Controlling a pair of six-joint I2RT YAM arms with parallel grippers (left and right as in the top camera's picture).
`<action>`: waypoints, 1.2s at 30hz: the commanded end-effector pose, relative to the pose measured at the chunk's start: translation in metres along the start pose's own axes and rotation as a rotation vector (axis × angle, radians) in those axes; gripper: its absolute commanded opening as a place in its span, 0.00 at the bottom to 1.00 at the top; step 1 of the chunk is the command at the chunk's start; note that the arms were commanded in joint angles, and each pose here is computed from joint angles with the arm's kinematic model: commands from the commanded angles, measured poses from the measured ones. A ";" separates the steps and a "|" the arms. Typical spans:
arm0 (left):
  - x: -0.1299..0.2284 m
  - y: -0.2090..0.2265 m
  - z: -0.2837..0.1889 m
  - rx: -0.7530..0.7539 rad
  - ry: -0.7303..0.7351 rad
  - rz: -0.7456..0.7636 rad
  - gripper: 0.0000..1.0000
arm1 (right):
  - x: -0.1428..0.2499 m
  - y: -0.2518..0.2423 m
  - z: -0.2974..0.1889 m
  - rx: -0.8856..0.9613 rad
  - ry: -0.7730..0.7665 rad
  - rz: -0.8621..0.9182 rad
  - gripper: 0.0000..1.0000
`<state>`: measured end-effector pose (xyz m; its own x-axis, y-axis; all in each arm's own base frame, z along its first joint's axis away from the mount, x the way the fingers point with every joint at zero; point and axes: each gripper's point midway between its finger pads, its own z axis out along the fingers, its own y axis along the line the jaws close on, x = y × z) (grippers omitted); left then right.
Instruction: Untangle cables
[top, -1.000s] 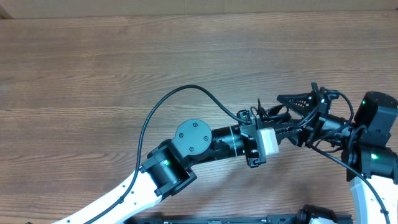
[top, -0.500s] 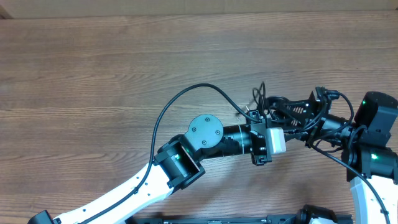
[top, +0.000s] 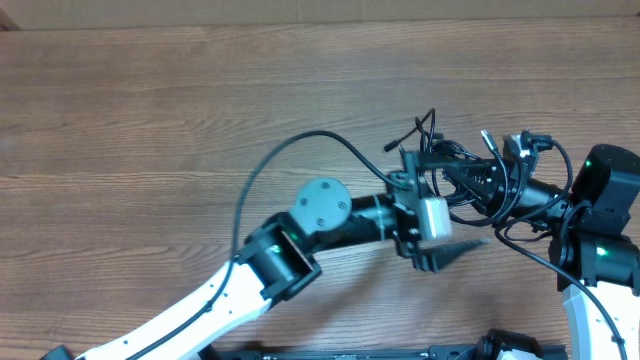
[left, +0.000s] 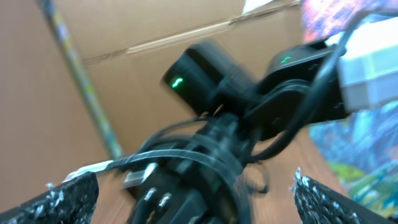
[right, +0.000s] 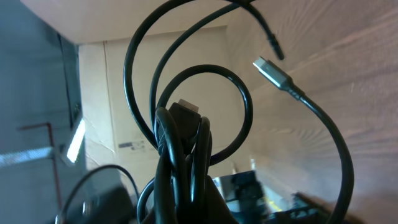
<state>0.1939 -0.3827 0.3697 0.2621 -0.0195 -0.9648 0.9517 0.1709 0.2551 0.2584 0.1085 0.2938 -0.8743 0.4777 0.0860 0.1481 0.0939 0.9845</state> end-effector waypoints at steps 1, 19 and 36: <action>-0.026 0.024 -0.024 -0.099 -0.016 0.050 1.00 | -0.001 0.006 -0.001 -0.013 -0.004 -0.187 0.04; 0.057 0.021 -0.069 -0.105 0.359 -0.167 1.00 | -0.007 0.028 -0.002 -0.060 -0.035 -0.548 0.04; 0.056 0.005 -0.066 -0.011 0.347 -0.179 1.00 | 0.020 0.035 -0.004 -0.152 0.098 -0.758 0.04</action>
<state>0.2099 -0.3143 0.3059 -0.0079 0.2998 -0.9540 0.9631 0.2588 0.0734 0.2515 0.1153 0.3256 -0.7727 0.2873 -0.5661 -0.5064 0.2588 0.8225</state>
